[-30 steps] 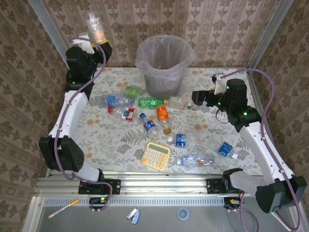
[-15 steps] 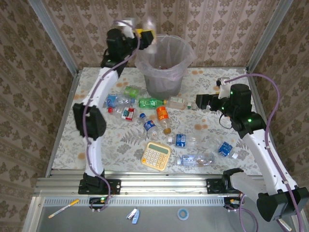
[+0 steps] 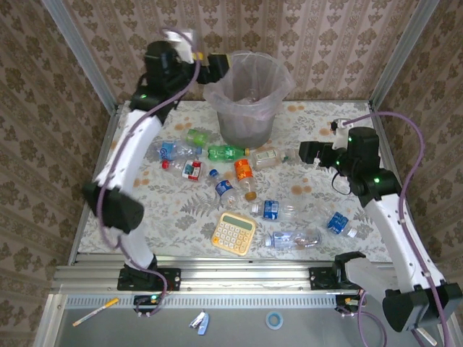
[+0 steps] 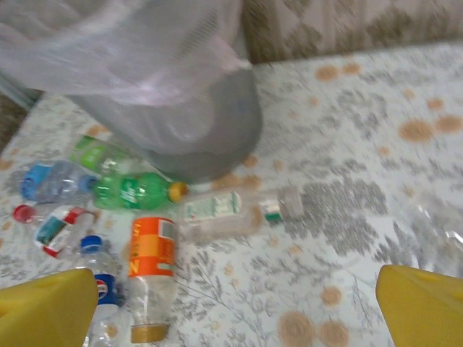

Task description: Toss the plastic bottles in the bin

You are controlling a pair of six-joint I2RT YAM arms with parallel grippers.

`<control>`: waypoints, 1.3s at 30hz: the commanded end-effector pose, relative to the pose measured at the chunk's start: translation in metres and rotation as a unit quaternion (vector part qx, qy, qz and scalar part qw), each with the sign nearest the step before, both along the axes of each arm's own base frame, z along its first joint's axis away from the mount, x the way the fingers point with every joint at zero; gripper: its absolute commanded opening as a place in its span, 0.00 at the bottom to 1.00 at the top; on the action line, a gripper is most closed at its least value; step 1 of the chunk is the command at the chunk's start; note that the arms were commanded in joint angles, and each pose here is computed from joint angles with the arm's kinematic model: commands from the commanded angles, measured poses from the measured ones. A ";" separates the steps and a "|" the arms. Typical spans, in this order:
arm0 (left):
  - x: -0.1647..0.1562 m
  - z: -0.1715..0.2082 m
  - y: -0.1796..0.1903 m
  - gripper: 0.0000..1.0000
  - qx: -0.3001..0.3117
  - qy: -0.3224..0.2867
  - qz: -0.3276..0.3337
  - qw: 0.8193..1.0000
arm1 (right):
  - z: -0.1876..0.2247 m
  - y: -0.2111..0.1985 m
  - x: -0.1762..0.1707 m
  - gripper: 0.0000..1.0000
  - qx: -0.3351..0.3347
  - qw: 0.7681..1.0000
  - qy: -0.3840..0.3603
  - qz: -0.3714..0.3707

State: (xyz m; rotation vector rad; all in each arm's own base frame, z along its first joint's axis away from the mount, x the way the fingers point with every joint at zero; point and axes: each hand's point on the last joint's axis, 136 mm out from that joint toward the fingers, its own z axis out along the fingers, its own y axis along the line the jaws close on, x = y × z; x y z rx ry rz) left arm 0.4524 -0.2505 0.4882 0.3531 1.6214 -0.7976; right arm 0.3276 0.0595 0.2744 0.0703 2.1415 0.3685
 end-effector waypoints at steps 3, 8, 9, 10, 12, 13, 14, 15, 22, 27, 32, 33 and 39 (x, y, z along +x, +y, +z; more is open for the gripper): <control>-0.076 0.054 0.036 1.00 -0.017 -0.113 0.009 0.993 | -0.077 -0.033 -0.003 1.00 0.002 0.983 0.159 -0.095; -0.127 0.035 0.056 1.00 0.002 -0.111 0.002 0.994 | -0.118 -0.009 -0.006 1.00 0.042 0.969 0.241 -0.048; -0.133 0.029 0.060 1.00 0.007 -0.106 0.006 0.994 | -0.123 -0.004 -0.008 1.00 0.049 0.965 0.253 -0.042; -0.139 0.020 0.063 1.00 0.015 -0.098 0.008 0.995 | -0.130 0.002 -0.012 1.00 0.048 0.961 0.269 -0.035; -0.150 0.000 0.069 1.00 0.032 -0.081 0.011 0.996 | -0.137 0.013 -0.021 1.00 0.035 0.957 0.287 -0.018; -0.154 -0.012 0.073 1.00 0.042 -0.070 0.015 0.997 | -0.139 0.021 -0.027 1.00 0.026 0.957 0.289 -0.004; -0.157 -0.026 0.076 1.00 0.050 -0.057 0.019 0.997 | -0.141 0.026 -0.030 1.00 0.019 0.957 0.290 0.006; -0.159 -0.036 0.079 1.00 0.055 -0.046 0.023 0.997 | -0.145 0.030 -0.033 1.00 0.011 0.957 0.291 0.014; -0.179 -0.099 0.095 1.00 0.068 -0.006 0.036 0.997 | -0.169 0.048 -0.006 1.00 0.067 0.949 0.307 -0.024; -0.197 -0.122 0.112 1.00 0.085 0.001 0.059 0.995 | -0.179 0.066 0.034 1.00 0.149 0.938 0.306 -0.060; -0.213 -0.133 0.124 1.00 0.090 0.002 0.074 0.993 | -0.179 0.074 0.072 1.00 0.205 0.927 0.298 -0.101; -0.215 -0.134 0.126 1.00 0.091 0.002 0.075 0.993 | -0.180 0.073 0.077 1.00 0.212 0.924 0.299 -0.110; -0.227 -0.144 0.132 1.00 0.096 0.008 0.080 0.992 | -0.197 0.074 0.098 1.00 0.247 0.901 0.317 -0.162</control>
